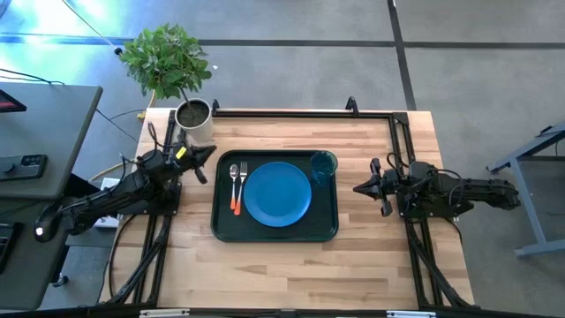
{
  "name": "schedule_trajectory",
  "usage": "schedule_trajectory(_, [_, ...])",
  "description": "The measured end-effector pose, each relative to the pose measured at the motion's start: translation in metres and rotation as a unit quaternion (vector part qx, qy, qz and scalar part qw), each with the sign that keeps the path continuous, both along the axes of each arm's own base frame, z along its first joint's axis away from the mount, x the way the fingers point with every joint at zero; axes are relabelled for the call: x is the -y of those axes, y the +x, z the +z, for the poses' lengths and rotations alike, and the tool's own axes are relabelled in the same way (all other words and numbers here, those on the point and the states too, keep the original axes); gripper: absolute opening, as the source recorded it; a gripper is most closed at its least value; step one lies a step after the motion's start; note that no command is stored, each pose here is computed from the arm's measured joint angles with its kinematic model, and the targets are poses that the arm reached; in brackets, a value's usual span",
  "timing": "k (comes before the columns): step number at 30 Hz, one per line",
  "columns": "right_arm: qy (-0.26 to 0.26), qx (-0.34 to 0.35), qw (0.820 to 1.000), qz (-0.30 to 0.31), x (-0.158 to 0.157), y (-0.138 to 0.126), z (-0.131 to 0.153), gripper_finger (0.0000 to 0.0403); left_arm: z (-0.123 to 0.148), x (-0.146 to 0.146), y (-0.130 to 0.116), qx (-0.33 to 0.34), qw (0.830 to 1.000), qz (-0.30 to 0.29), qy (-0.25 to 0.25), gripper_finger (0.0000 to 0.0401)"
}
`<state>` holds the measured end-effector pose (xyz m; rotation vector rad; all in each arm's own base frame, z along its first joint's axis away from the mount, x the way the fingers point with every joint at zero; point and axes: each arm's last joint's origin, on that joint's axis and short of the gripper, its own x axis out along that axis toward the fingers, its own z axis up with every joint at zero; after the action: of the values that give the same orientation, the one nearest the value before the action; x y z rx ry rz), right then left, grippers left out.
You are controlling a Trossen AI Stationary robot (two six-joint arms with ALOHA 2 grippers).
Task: Pick and place plate/cup/fork/spoon on tray
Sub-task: Return to Home Position
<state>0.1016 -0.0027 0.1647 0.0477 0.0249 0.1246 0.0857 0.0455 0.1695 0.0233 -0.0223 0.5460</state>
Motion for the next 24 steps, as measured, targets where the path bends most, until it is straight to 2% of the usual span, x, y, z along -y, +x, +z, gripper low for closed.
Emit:
schedule_trajectory(2, [0.0,0.0,1.0,0.0,0.0,0.0,0.0,0.0,-0.002,0.002,0.001,-0.008,0.999,-0.036,-0.003,0.0])
schedule_trajectory(5, [0.0,0.0,1.0,0.0,0.0,0.0,0.0,0.0,-0.003,0.003,0.003,-0.011,0.999,-0.045,-0.011,0.0])
schedule_trajectory(10, [0.0,0.0,1.0,0.0,0.0,0.0,0.0,0.0,-0.004,0.004,0.005,-0.03,0.998,-0.058,0.005,0.0])
schedule_trajectory(15, [0.0,0.0,1.0,0.0,0.0,0.0,0.0,0.0,-0.007,0.007,0.009,-0.039,0.995,-0.089,-0.014,0.0])
schedule_trajectory(24, [0.0,0.0,1.0,0.0,0.0,0.0,0.0,0.0,0.0,0.018,0.013,-0.009,0.984,-0.18,0.004,0.0])
